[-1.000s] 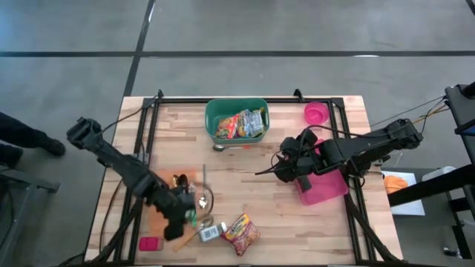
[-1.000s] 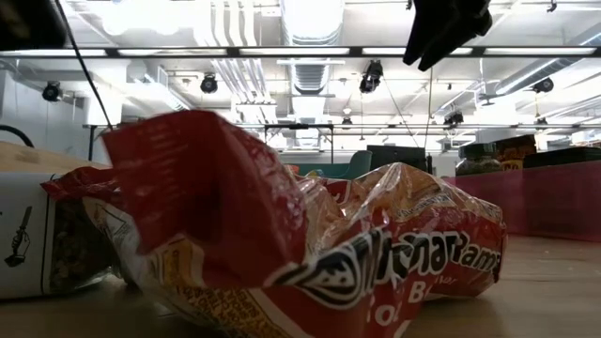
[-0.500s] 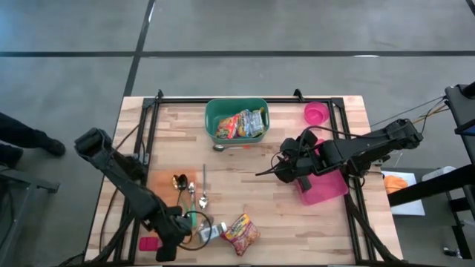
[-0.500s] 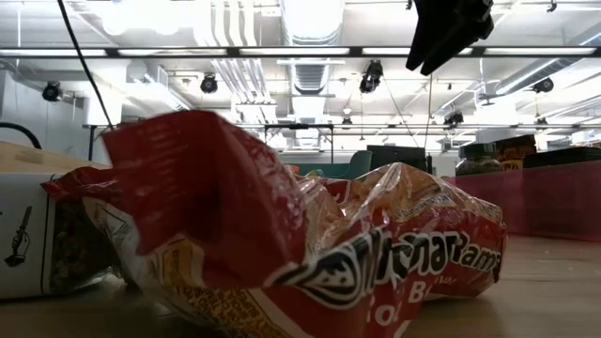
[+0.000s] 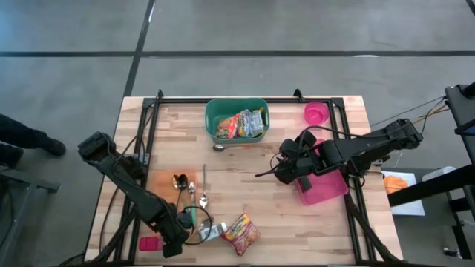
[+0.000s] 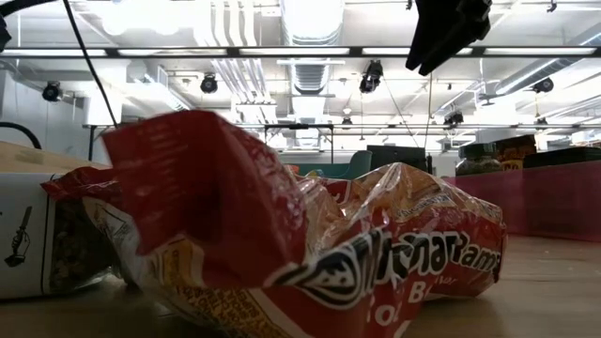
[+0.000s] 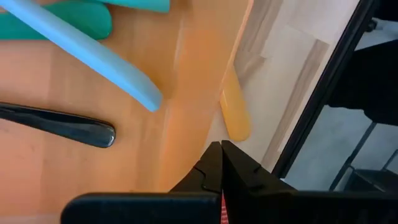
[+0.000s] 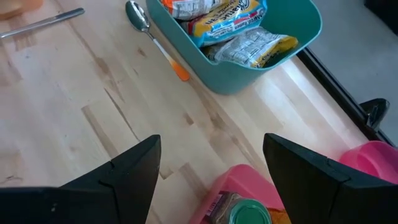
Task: Pick & Place Food Item
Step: Adjust the orange bin
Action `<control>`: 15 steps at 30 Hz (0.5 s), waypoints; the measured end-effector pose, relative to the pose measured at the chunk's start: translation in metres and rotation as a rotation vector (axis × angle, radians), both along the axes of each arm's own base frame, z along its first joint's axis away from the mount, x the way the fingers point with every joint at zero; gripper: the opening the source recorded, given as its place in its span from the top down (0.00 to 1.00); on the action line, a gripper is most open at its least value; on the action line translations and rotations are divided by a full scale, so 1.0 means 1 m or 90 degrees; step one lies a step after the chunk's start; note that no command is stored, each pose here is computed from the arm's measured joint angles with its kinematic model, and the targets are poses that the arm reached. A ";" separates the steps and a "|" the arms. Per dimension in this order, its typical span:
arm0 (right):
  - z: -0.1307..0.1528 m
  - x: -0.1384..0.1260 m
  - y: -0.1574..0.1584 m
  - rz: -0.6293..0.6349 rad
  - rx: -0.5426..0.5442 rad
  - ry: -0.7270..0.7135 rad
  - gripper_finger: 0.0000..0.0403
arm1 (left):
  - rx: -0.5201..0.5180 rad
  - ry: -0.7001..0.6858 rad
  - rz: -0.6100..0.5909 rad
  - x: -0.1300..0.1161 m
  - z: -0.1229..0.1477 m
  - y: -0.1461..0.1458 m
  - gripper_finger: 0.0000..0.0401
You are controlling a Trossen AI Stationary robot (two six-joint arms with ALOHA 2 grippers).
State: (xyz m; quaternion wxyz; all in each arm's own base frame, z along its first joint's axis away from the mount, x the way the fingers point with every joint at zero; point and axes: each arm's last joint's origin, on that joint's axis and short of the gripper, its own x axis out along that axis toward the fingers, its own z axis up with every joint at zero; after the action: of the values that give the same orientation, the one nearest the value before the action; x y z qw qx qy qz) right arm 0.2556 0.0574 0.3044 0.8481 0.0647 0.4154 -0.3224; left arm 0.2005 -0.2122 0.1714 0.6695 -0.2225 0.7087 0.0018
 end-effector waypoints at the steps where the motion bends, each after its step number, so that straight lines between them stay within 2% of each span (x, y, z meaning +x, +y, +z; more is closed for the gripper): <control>1: 0.000 0.000 0.000 0.001 -0.001 0.001 0.30 | 0.002 0.001 0.007 0.000 -0.001 0.001 1.00; 9: 0.000 0.000 0.000 0.001 0.000 -0.001 0.30 | 0.029 0.023 0.039 0.000 -0.005 0.010 1.00; 15: 0.000 0.001 0.000 0.001 0.000 -0.003 0.30 | 0.100 0.034 0.063 -0.002 -0.006 0.021 1.00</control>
State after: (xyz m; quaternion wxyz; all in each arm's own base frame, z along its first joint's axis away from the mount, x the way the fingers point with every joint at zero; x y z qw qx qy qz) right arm 0.2561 0.0576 0.3046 0.8494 0.0651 0.4135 -0.3213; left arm 0.1986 -0.1912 0.1651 0.6650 -0.2041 0.7119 0.0966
